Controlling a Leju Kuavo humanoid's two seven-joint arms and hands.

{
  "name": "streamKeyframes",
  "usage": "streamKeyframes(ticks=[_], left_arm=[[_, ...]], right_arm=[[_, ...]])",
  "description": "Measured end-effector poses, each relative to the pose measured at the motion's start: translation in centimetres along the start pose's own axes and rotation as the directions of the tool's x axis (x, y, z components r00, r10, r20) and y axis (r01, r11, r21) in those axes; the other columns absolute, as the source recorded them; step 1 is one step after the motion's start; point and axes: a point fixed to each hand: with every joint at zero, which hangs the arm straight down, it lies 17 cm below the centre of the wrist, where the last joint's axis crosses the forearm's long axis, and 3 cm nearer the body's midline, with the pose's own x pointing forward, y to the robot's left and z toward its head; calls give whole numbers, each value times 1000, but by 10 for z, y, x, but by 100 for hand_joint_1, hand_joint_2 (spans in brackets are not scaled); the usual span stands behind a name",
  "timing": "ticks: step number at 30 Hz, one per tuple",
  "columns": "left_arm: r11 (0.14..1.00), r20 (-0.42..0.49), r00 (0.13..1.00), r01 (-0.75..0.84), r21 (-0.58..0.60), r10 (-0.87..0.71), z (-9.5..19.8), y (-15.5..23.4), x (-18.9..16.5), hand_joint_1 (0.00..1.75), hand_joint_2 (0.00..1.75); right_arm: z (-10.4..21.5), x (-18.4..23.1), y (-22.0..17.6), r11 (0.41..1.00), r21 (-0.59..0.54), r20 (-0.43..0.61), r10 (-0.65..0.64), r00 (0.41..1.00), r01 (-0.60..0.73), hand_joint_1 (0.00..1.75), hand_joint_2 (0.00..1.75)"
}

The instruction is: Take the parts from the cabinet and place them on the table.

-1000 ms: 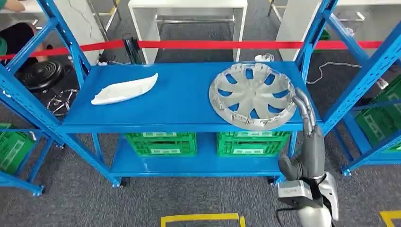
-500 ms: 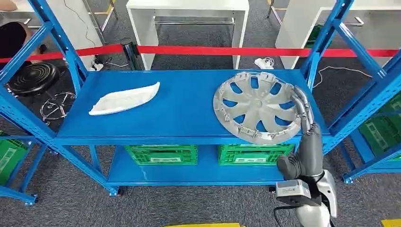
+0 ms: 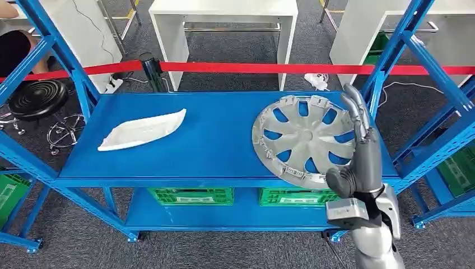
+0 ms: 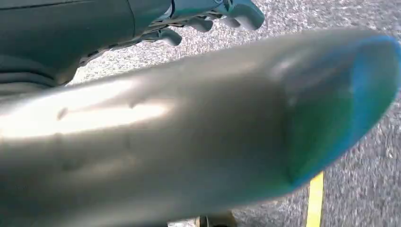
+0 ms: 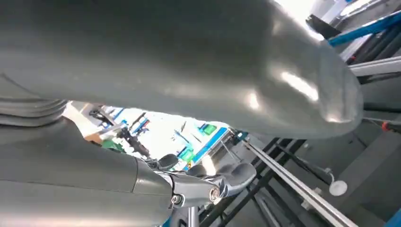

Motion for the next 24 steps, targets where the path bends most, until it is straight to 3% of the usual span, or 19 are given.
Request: streamKeyframes(ticks=[6,7,15,21,24], left_arm=[[1000,9,1000,6,4,-6,0,0,3,0,0],[1000,9,1000,10,5,-10,0,1,3,0,0],[1000,-16,1000,7,-4,-7,2,-6,-2,0,0],[1000,-19,1000,13,-13,-14,3,-8,-3,0,0],[1000,-19,1000,21,-18,-21,3,-9,-3,0,0]], right_arm=[[-19,-13,2,1000,25,3,-10,1000,10,0,0],[-22,-18,4,999,33,-9,-17,1000,17,0,175],[-9,-81,46,986,161,-180,-10,984,39,0,175],[51,-152,87,952,306,-407,148,901,-18,0,175],[90,-177,106,914,405,-472,229,851,-21,0,175]])
